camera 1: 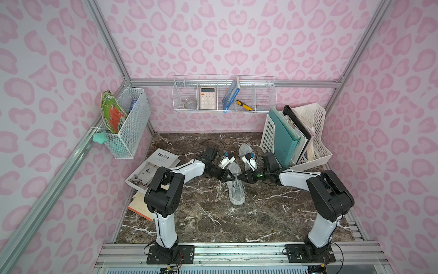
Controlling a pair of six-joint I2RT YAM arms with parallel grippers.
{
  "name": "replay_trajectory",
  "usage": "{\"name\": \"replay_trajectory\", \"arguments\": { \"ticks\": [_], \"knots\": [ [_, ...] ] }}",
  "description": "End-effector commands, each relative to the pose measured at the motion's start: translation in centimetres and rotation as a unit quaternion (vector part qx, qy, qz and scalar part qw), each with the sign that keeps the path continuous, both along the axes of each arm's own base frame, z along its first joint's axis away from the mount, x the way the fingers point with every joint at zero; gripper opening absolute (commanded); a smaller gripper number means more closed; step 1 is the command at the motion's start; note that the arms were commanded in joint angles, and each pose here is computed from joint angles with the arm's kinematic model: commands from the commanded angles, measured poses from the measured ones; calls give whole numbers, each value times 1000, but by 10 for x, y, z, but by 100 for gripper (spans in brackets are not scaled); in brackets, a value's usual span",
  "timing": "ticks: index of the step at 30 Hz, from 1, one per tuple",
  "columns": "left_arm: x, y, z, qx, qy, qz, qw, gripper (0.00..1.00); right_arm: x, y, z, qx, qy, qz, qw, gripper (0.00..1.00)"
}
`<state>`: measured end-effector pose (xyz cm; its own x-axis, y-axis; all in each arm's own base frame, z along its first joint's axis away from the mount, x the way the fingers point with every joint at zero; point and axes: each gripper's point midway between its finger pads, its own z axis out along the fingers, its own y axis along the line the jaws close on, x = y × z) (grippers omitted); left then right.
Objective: Tie the shoes
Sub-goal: Cross the shoelace with the shoelace.
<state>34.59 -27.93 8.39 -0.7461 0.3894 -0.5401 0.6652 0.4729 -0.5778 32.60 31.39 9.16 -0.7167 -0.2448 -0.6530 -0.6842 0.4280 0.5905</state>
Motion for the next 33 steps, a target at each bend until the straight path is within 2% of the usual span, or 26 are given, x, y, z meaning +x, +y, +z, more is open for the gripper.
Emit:
{"name": "replay_trajectory", "arguments": {
  "ticks": [1,10,16,26,33],
  "knots": [
    [0,-1,4,-7,-4,1,1000,13,4,4,4,7,-7,1,1000,28],
    [-3,-1,7,-13,-8,2,1000,4,6,10,5,31,14,4,999,26],
    [-4,0,7,-14,-7,2,1000,4,4,13,8,53,27,15,998,26],
    [-5,-1,7,-16,-7,1,1000,4,-2,17,1,55,41,26,997,24],
    [-6,0,5,-13,-7,2,1000,4,-2,16,5,63,39,24,997,12]
  ]
}}
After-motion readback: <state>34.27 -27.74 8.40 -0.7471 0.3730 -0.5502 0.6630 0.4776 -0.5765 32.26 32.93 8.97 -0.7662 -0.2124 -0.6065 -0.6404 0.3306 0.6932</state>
